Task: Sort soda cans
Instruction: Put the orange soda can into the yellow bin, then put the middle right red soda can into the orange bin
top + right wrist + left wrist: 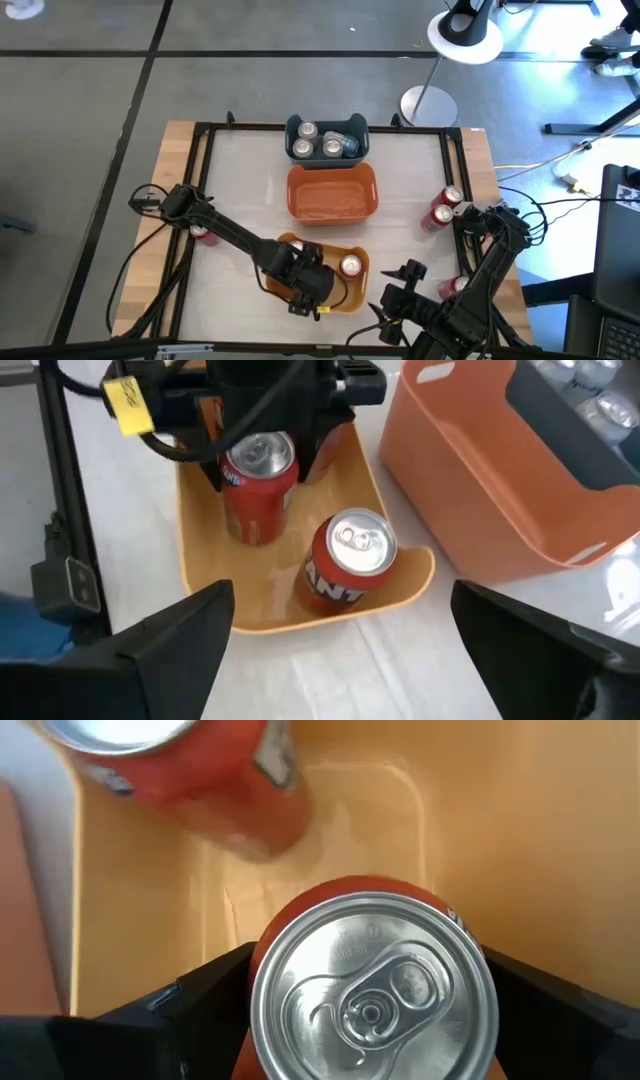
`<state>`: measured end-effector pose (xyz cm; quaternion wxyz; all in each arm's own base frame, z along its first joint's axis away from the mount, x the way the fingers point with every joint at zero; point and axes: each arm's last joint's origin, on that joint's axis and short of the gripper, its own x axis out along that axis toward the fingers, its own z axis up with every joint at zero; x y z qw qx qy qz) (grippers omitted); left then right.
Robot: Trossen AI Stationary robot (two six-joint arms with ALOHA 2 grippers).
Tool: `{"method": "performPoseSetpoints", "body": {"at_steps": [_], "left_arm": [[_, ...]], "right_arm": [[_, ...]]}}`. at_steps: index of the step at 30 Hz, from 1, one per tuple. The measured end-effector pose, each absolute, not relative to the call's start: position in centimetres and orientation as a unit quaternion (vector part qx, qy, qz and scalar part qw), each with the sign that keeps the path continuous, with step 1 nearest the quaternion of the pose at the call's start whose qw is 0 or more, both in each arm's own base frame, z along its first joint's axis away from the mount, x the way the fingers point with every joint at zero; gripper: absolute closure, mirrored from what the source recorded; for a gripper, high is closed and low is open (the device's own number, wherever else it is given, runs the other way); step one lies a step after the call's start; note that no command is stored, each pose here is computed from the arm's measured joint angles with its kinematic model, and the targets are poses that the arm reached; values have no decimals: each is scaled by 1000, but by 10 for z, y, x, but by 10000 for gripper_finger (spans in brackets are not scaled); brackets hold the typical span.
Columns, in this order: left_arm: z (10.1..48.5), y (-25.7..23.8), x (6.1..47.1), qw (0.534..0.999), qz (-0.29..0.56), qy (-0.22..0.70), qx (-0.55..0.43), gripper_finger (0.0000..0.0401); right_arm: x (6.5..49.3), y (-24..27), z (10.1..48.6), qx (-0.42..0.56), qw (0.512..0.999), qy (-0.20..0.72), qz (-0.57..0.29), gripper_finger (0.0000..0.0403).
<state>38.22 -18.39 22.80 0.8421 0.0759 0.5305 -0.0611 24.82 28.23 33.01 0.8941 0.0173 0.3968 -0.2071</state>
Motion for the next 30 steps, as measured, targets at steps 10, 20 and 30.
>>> {"method": "performPoseSetpoints", "body": {"at_steps": [10, 20, 30], "left_arm": [[218, -184, 385, 832, -74, 547, 51, 69], [275, -173, 372, 865, -87, 491, 51, 69], [334, -141, 324, 876, 9, 473, 95, 70]], "right_arm": [[248, 283, 329, 15, 888, 415, -196, 31], [257, 274, 329, 14, 883, 422, -207, 31], [275, 237, 337, -10, 853, 470, -225, 31]]}}
